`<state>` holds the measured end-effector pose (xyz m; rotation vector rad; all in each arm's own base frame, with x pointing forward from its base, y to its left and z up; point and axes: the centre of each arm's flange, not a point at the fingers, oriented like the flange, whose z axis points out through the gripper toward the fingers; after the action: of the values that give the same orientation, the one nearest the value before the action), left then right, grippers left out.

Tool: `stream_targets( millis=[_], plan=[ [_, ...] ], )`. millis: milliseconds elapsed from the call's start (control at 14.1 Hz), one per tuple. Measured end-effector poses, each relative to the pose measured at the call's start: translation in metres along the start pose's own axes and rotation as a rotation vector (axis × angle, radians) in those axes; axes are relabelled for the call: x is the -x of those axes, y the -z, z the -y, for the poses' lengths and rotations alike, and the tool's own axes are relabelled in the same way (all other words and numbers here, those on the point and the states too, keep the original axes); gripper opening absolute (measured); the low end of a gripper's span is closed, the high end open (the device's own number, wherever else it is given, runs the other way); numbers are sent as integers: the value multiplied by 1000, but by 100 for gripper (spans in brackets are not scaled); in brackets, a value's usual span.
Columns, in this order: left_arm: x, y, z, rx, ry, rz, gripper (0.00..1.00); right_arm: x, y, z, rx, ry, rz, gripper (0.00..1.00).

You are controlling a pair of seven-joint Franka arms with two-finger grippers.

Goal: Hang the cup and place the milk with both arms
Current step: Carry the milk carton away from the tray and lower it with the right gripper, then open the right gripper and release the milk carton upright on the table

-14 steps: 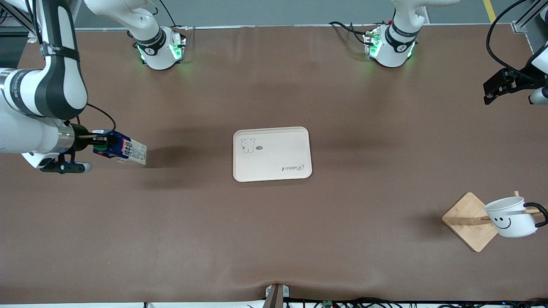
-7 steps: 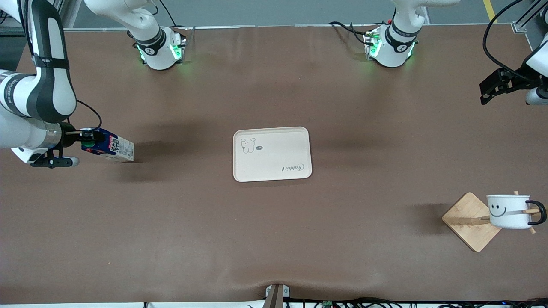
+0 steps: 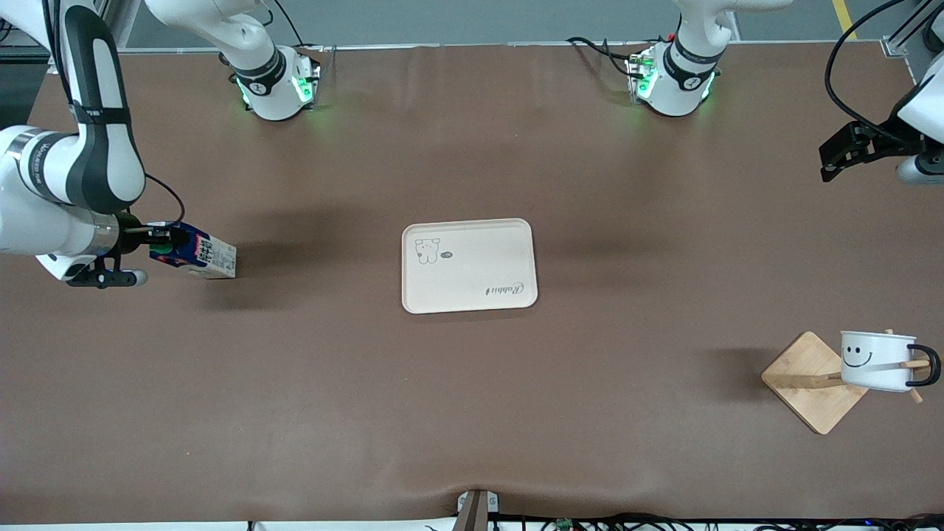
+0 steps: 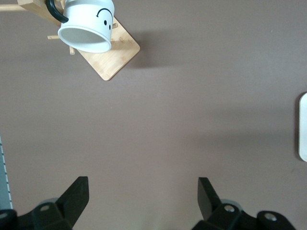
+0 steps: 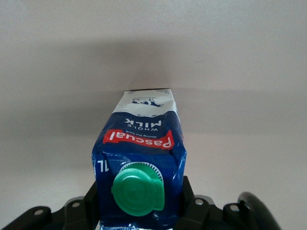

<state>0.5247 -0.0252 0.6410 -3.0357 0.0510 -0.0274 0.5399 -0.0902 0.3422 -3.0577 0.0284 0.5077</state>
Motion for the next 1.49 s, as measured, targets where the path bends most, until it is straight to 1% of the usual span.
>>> stream_targets(
  millis=[213,355,497,640,782,995,1066,1208,1279,1492],
  plan=[
    [0,-1,-9,61,22,6,100,0,-3,0,0,-5,2,65],
    [1,-2,-10,72,22,9,100,-1,-5,-2,1,-12,7,65],
    [1,-3,-10,73,23,10,100,-1,-6,-2,1,-16,8,80],
    [1,-3,-10,73,24,11,100,-2,-3,-2,3,-17,-1,99],
    [1,-3,-10,73,25,11,100,-5,8,-2,6,-15,-18,100],
    [1,-2,-10,73,55,10,100,-11,40,3,10,-7,-65,100],
    [1,-2,-11,73,63,11,100,-14,57,7,4,-1,-88,100],
    [1,-3,-11,73,64,11,100,-18,92,19,-44,6,-150,100],
    [1,-3,-12,73,64,12,100,-19,110,26,-59,18,-175,100],
    [1,-3,-12,72,63,12,100,-8,182,62,-54,92,-198,100]
  ],
)
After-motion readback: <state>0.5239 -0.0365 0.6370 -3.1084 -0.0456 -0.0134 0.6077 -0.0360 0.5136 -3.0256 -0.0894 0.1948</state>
